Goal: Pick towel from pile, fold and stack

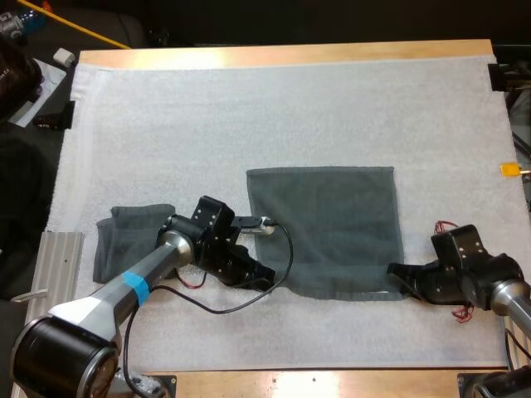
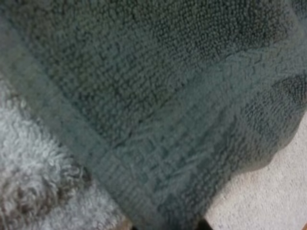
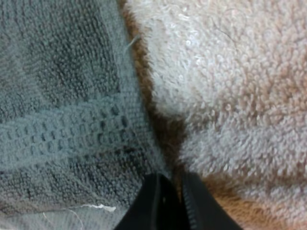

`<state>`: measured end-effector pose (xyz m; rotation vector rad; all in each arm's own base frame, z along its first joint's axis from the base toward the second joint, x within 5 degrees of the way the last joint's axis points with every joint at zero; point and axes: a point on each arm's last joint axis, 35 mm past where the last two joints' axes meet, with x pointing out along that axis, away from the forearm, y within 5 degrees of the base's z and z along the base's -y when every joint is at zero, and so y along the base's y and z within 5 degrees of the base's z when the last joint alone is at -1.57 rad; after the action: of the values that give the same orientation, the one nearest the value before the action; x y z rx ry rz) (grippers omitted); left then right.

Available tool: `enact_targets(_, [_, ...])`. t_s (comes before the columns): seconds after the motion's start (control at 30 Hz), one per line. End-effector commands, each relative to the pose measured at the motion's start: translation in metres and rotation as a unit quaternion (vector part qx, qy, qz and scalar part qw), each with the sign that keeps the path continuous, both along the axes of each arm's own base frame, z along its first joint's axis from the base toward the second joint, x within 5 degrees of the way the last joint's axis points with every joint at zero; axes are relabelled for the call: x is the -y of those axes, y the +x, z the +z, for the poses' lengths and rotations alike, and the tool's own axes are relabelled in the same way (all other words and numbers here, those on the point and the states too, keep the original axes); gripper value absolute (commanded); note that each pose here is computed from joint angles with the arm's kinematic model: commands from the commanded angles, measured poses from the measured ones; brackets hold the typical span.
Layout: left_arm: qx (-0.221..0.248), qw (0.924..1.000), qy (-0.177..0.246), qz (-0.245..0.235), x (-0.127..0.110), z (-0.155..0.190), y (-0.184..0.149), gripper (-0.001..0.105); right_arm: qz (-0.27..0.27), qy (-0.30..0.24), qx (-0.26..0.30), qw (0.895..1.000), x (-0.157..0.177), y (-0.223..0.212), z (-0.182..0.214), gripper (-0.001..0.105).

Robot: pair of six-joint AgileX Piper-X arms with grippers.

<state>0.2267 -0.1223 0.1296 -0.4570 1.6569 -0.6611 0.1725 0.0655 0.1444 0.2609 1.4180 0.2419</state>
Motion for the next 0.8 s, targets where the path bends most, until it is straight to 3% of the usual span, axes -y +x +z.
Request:
enact_targets(0.0, [-0.003, 1.0000, 0.000, 0.002, 0.000, 0.000, 0.000, 0.002, 0.007, 0.006, -0.003, 1.000, -0.001, 0.000, 0.001, 0.001])
enact_targets(0.17, [0.004, 1.0000, 0.002, -0.007, 0.000, 0.002, -0.002, 0.001, 0.013, 0.015, -0.004, 1.000, -0.001, -0.001, 0.001, 0.000])
enact_targets(0.43, [0.054, 0.9976, 0.010, -0.042, -0.006, 0.041, -0.021, 0.000, 0.019, 0.027, 0.013, 0.999, 0.003, -0.015, 0.023, 0.000])
enact_targets(0.77, [0.093, 0.9899, 0.009, -0.107, 0.006, 0.080, -0.060, 0.000, 0.015, 0.052, 0.032, 0.998, 0.013, -0.049, 0.057, 0.000])
